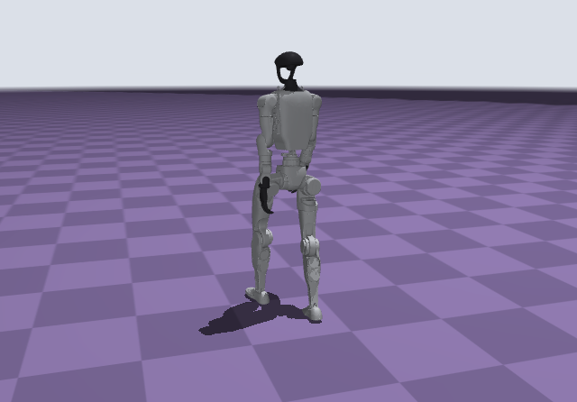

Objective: Walk run

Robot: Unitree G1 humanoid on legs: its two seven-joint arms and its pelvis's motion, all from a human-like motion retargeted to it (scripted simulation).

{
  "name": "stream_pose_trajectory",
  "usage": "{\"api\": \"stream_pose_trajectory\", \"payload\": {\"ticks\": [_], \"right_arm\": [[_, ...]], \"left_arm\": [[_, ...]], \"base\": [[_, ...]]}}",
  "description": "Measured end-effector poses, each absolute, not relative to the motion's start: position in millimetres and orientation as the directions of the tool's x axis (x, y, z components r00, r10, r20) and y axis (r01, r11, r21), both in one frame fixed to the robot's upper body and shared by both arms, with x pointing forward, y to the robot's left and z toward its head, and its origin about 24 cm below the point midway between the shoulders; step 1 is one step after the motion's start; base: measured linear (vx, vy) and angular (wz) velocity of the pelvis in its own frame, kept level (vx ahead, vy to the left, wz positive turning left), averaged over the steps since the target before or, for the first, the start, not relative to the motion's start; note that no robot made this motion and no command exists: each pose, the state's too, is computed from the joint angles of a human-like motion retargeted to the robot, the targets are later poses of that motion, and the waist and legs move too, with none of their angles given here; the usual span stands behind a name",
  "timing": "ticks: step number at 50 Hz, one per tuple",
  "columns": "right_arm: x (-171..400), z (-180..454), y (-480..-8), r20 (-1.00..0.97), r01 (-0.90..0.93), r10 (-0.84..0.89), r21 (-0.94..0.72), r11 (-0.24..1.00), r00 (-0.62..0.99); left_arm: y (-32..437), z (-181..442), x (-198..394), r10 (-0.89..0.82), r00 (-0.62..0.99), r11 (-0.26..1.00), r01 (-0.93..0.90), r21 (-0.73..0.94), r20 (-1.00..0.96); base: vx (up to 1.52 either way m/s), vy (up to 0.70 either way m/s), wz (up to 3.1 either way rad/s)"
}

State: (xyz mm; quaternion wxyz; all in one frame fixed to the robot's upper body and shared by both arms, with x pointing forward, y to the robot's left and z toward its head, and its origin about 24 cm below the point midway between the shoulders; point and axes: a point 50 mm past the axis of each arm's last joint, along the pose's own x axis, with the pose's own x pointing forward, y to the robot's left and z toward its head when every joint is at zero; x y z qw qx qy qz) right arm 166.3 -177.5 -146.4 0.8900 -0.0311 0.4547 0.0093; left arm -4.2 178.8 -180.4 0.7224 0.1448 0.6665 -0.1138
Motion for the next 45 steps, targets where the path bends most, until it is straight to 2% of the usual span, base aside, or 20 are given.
{"api": "stream_pose_trajectory", "payload": {"ticks": [5, 13, 19, 25, 33, 37, 45], "right_arm": [[119, -164, -176, -0.886, -0.072, -0.019, -0.059, 0.996, 0.463], [47, -177, -186, -0.962, -0.122, -0.071, -0.106, 0.987, 0.263], [7, -180, -186, -0.983, -0.056, -0.089, -0.099, 0.994, 0.158], [-15, -179, -185, -0.991, -0.023, -0.09, -0.093, 0.995, 0.095], [-14, -179, -187, -0.992, -0.018, -0.086, -0.087, 0.996, 0.089], [2, -180, -185, -0.988, -0.019, -0.089, -0.092, 0.996, 0.13], [65, -176, -171, -0.948, -0.007, -0.057, -0.062, 0.998, 0.312]], "left_arm": [[174, -180, 29, 0.018, 0.181, 0.933, 0.35, 0.082, -0.983], [178, -163, 122, -0.039, 0.421, 0.901, 0.407, 0.15, -0.906], [182, -139, 184, -0.064, 0.577, 0.88, 0.417, 0.227, -0.814], [186, -119, 218, -0.098, 0.663, 0.869, 0.42, 0.261, -0.742], [178, -128, 202, -0.12, 0.625, 0.862, 0.451, 0.231, -0.771], [176, -148, 162, -0.104, 0.541, 0.862, 0.468, 0.196, -0.835], [184, -175, 62, -0.017, 0.297, 0.873, 0.47, 0.13, -0.955]], "base": [[0.7, 0.15, -0.66], [0.54, 0.1, -0.36], [0.44, 0.01, 0.44], [0.54, -0.07, 0.42], [0.61, -0.16, 0.3], [0.55, -0.16, 0.1], [0.53, -0.2, 0.07]]}}
